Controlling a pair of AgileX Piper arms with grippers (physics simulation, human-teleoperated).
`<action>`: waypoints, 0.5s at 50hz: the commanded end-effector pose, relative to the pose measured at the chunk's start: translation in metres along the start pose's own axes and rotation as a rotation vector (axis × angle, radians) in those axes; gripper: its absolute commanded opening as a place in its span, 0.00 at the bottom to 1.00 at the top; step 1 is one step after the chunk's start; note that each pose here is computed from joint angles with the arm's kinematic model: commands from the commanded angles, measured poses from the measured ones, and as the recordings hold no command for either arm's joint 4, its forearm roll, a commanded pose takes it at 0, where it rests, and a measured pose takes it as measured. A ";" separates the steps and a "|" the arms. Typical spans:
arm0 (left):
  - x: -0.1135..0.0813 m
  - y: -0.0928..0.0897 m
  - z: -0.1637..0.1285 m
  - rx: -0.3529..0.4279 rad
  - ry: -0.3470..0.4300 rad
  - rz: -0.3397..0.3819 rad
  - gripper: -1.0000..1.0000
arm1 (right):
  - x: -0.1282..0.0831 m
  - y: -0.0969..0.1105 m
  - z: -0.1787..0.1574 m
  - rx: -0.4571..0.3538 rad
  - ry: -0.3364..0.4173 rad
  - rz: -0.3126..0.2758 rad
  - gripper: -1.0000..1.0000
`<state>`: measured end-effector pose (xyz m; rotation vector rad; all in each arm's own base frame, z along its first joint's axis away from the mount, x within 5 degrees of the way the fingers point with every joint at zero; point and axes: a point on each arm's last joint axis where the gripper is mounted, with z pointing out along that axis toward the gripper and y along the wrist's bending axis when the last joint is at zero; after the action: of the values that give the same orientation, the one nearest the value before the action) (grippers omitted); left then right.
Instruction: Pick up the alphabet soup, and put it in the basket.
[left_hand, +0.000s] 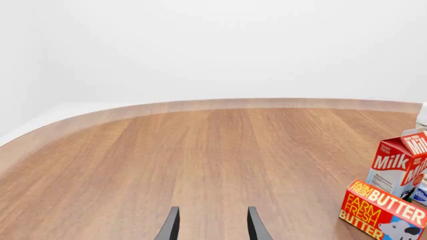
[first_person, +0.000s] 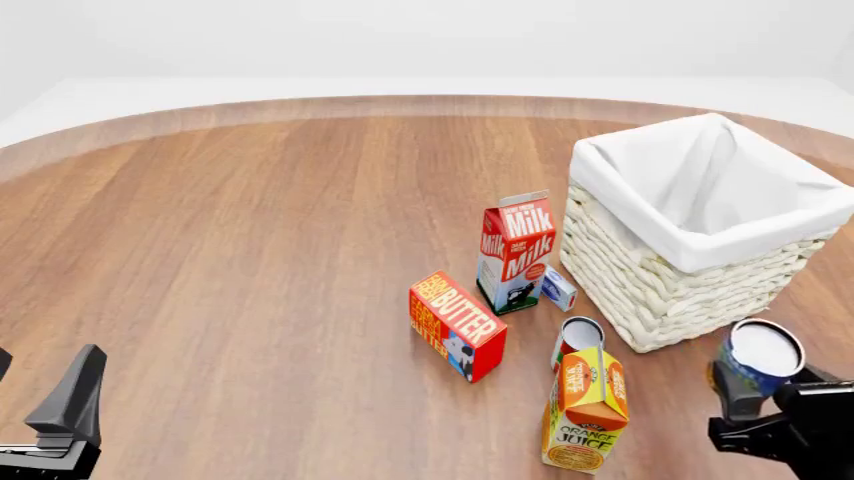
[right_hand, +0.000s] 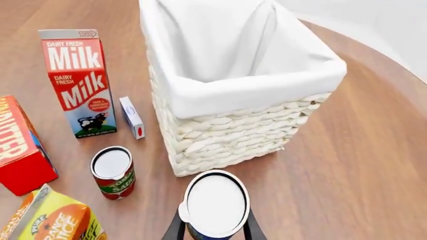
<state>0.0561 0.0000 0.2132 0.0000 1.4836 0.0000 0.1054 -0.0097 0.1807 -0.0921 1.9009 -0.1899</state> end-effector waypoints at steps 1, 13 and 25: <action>0.000 0.000 0.000 0.000 0.000 0.000 1.00 | -0.001 0.001 -0.010 -0.006 -0.032 0.006 0.00; 0.000 0.000 0.000 0.000 0.000 0.000 1.00 | -0.008 0.001 -0.022 -0.011 -0.063 -0.009 0.00; 0.000 0.000 0.000 0.000 0.000 0.000 1.00 | -0.022 -0.001 -0.035 -0.021 -0.096 -0.032 0.00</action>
<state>0.0561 0.0000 0.2132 0.0000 1.4836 0.0000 0.0865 -0.0054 0.1985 -0.1440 1.8434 -0.1963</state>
